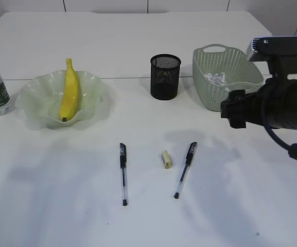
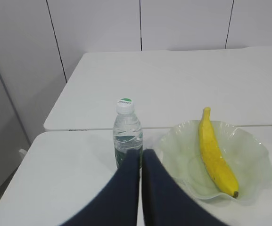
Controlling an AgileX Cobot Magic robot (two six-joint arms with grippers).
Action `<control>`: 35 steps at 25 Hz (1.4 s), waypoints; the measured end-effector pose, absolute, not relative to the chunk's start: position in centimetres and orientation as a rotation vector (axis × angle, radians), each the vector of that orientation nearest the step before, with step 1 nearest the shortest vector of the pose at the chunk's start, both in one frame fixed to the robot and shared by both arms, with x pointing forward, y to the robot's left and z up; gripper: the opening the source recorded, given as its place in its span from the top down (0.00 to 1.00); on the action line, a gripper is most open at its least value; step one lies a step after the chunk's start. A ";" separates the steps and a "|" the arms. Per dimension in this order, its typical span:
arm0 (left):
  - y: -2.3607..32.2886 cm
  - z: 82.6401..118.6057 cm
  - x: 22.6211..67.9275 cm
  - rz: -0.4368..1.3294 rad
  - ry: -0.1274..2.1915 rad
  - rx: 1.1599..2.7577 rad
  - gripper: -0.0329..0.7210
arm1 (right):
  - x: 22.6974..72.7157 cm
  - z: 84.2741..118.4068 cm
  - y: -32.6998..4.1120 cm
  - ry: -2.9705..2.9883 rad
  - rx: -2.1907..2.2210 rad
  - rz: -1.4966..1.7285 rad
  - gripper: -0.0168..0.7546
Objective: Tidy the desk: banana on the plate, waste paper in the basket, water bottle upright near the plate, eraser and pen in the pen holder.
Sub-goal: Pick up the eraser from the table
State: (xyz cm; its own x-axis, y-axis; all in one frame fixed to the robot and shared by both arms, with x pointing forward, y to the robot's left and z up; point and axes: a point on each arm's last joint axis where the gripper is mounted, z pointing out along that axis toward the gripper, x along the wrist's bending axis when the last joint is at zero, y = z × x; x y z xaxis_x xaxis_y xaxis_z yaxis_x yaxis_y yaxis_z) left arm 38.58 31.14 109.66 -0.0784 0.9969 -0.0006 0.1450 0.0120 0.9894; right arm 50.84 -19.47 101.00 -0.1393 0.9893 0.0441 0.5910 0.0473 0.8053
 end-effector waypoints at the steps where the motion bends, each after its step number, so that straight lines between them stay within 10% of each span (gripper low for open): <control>1: 31.1 109.6 38.6 1.189 1.380 1.274 0.99 | 50.9 100.7 -19.4 1.794 1.592 0.939 0.22; 35: 31.4 108.8 38.4 1.112 1.502 1.274 0.99 | 49.9 101.0 -15.2 2.087 1.465 1.416 0.22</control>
